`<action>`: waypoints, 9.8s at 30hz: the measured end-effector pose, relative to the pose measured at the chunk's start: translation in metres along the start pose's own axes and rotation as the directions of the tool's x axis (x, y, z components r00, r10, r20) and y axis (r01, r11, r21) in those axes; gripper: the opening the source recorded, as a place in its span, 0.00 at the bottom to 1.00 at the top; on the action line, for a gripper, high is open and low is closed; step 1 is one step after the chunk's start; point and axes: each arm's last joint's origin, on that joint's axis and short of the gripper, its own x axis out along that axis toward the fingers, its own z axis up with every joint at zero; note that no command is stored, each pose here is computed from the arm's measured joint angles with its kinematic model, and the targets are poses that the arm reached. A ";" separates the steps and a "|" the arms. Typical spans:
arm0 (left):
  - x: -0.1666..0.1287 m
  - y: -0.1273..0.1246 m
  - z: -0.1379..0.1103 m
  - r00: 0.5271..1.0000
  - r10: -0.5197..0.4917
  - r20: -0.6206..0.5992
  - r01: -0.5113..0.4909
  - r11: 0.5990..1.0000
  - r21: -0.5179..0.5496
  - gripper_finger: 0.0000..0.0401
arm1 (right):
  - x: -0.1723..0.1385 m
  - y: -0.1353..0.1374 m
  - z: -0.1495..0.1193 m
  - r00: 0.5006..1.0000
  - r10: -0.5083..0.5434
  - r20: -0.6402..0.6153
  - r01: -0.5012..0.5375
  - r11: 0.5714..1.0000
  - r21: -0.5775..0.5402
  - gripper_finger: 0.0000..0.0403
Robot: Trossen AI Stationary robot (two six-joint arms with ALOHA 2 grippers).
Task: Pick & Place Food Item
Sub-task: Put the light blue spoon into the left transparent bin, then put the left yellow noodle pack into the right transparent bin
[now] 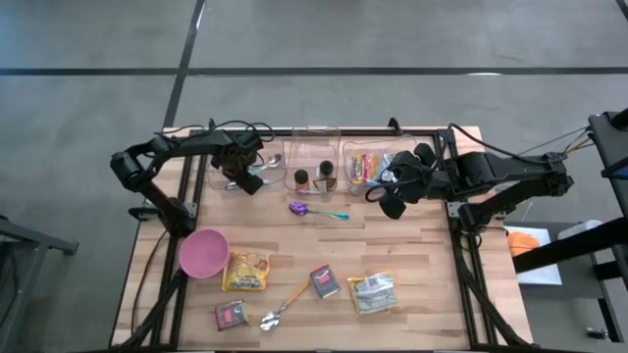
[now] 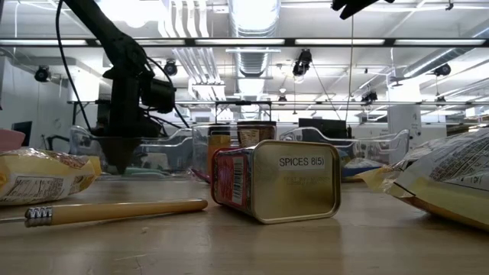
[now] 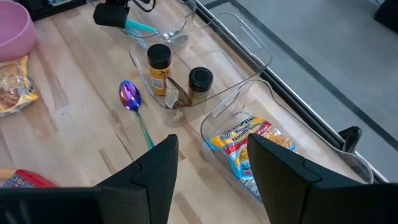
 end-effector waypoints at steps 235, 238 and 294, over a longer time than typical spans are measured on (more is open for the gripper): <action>-0.186 -0.167 -0.035 0.257 -0.661 0.705 0.296 0.749 0.593 0.00 | 0.094 0.070 0.035 0.962 0.249 0.108 -0.259 0.962 0.082 0.03; -0.185 -0.167 -0.035 0.259 -0.660 0.705 0.296 0.749 0.593 0.01 | 0.094 0.070 0.035 0.961 0.256 0.105 -0.265 0.961 0.078 0.02; -0.195 -0.130 -0.056 0.379 -0.641 0.668 0.397 0.764 0.508 0.69 | 0.067 -0.033 0.030 0.994 -0.074 -0.083 0.082 0.992 0.095 0.02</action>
